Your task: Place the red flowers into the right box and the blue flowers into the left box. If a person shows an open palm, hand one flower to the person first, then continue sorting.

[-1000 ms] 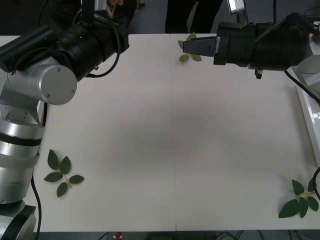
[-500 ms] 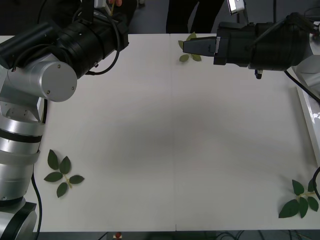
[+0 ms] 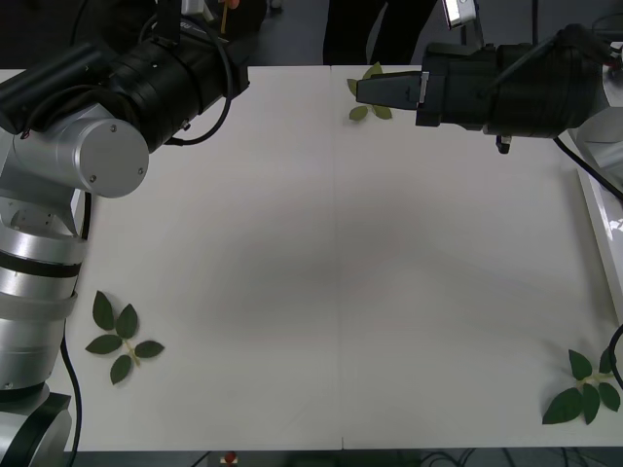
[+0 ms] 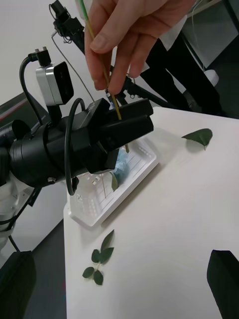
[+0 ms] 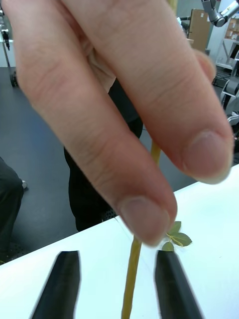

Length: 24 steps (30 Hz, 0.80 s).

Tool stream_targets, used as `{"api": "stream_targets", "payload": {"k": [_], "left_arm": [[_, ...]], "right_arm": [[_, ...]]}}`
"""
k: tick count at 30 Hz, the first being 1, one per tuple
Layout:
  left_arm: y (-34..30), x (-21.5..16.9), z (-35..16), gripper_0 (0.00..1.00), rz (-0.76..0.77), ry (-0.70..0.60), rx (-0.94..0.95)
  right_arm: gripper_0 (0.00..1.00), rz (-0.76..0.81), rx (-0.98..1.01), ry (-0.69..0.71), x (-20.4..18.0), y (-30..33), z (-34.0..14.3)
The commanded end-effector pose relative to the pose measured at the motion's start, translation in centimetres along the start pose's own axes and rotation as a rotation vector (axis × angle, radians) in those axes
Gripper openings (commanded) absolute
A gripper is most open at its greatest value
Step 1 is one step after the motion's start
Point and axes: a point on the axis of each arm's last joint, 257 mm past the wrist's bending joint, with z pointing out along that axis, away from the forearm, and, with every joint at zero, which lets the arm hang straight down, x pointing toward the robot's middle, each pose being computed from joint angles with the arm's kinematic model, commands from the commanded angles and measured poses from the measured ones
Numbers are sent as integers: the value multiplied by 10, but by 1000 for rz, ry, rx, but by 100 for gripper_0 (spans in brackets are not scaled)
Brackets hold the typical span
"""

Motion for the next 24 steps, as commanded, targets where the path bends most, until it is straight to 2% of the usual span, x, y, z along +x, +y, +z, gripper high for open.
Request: {"api": "stream_targets", "payload": {"k": [1,20,24], "left_arm": [[3,-29,0,100,-17,-57,-5],[4,-27,-2,100,-22,-53,0],[3,-15,-10,100,-55,6,54]], "right_arm": [[100,-22,-17,-3,-6,12,3],[100,-28,-18,-1,-6,12,2],[100,-33,-10,2,-6,10,0]]}}
